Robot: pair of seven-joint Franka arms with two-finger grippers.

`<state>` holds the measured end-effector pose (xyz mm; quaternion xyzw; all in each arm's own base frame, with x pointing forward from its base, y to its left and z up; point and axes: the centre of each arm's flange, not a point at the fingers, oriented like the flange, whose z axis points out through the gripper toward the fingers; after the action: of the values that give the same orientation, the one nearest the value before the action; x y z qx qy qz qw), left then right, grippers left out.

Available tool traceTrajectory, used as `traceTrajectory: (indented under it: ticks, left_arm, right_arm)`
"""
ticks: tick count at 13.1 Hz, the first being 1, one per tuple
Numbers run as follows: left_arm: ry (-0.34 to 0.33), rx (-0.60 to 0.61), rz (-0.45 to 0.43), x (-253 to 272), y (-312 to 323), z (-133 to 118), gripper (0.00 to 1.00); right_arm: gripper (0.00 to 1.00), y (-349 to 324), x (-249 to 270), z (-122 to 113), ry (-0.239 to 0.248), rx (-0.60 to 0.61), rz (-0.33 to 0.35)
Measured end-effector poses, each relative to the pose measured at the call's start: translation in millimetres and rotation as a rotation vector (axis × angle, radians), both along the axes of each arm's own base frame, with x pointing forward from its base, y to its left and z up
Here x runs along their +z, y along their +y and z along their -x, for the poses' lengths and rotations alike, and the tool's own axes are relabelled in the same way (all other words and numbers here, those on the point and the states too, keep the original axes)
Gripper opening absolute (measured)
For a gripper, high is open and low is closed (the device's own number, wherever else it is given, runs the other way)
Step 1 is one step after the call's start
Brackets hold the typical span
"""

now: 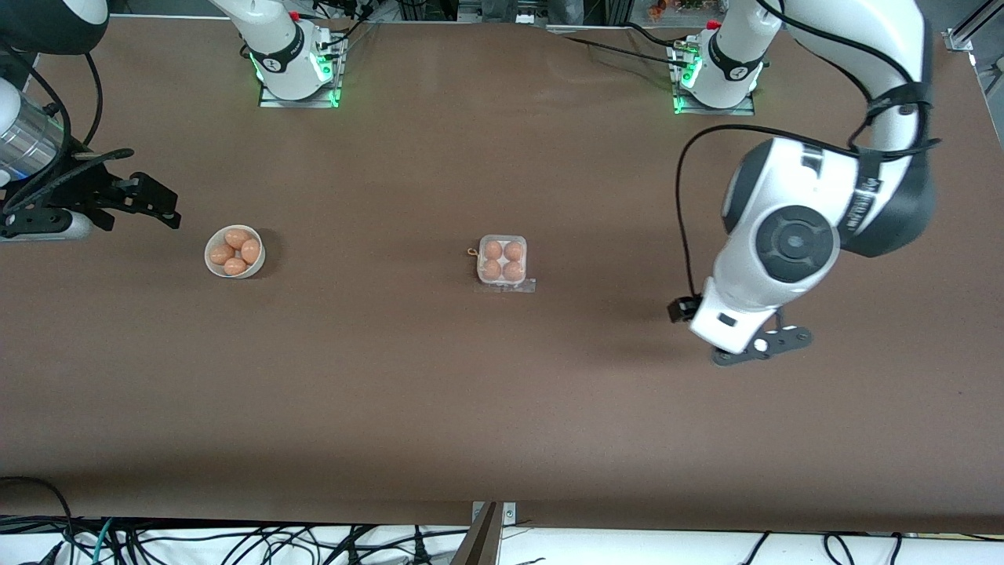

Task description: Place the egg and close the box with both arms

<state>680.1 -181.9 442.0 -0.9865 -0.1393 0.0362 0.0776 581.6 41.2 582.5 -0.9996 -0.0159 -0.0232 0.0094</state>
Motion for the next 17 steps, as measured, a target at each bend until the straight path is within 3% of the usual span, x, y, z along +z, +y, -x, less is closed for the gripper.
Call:
traceTrajectory:
  ticks: [3, 8, 13, 17]
  left_arm:
    - [-0.041, -0.049, 0.028, 49.2, 82.8, -8.8, 1.00]
    - [-0.126, -0.044, 0.047, 140.9, 180.4, 19.3, 1.00]
    - [-0.053, -0.150, 0.067, 137.9, 215.8, 57.9, 1.00]
    - [-0.013, -0.154, 0.082, 129.9, 233.9, 87.4, 1.00]
  right_arm:
    - [1.00, -0.1, 0.1, 0.0, -0.001, 0.000, 0.000]
    - [1.00, -0.4, 0.3, -0.1, -0.001, 0.000, 0.002]
    - [1.00, -0.9, 0.3, -0.2, -0.002, 0.000, 0.008]
    - [1.00, -1.0, 0.3, -0.2, -0.002, 0.000, 0.008]
